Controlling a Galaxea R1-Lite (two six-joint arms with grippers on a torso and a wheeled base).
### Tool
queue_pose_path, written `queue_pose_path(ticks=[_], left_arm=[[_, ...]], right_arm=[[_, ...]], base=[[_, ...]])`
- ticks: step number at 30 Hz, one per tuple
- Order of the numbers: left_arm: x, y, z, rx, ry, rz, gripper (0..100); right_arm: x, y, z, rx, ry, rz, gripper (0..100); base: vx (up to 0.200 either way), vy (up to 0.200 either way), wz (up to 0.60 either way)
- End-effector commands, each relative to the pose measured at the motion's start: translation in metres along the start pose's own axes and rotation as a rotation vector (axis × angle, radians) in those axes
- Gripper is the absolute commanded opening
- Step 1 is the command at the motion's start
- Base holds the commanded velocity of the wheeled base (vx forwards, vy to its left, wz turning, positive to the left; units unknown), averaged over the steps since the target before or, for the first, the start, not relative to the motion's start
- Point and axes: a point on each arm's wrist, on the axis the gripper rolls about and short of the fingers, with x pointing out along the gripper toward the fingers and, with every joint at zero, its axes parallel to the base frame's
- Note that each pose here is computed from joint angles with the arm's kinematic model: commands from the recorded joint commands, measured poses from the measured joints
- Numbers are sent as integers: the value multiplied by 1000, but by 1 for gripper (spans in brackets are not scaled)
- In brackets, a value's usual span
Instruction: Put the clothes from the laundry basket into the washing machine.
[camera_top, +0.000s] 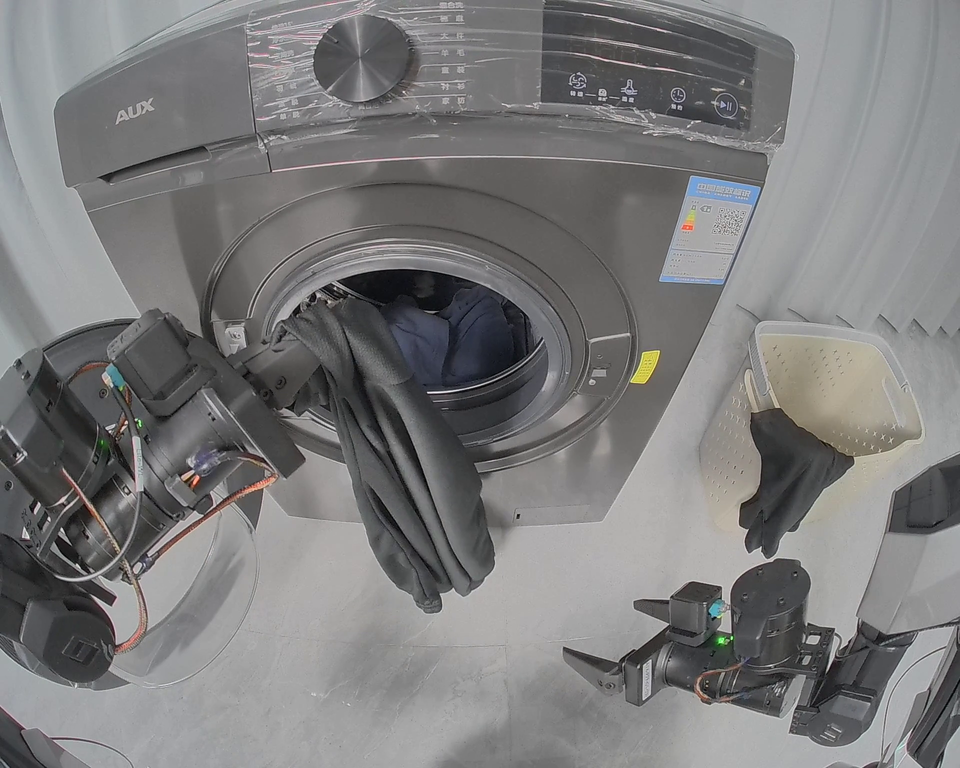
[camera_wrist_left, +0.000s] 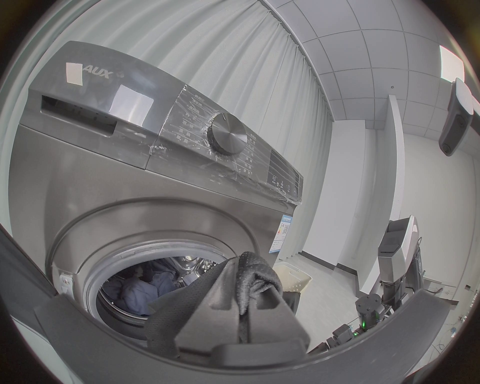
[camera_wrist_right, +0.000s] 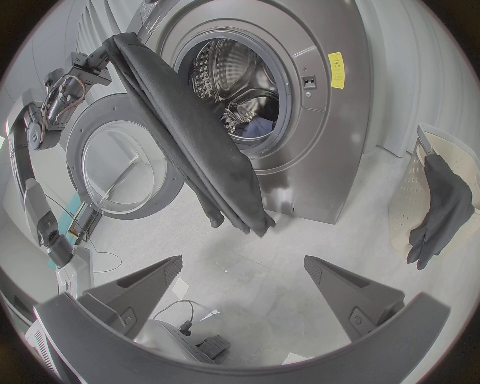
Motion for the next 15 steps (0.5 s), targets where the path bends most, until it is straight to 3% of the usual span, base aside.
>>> queue_pose_path(ticks=[1, 5, 8, 9, 10, 15], left_arm=[[2, 2, 3, 6, -15, 7, 0], [2, 0, 3, 2, -14, 0, 0], [3, -2, 3, 2, -18, -6, 0], [3, -2, 3, 1, -19, -9, 0], [3, -2, 4, 2, -25, -10, 0], [3, -3, 5, 3, -31, -12, 0]], right_arm=[[0, -2, 2, 4, -14, -5, 100], [20, 8, 33, 3, -164, 51, 100], [30, 17, 48, -5, -230, 102, 100], [34, 31, 56, -24, -264, 169, 100], [39, 41, 58, -38, -277, 208, 100], [65, 53, 56, -50, -298, 259, 100]], base=[[0, 0, 0], [0, 0, 0], [0, 0, 0], [0, 0, 0], [0, 0, 0], [0, 0, 0]])
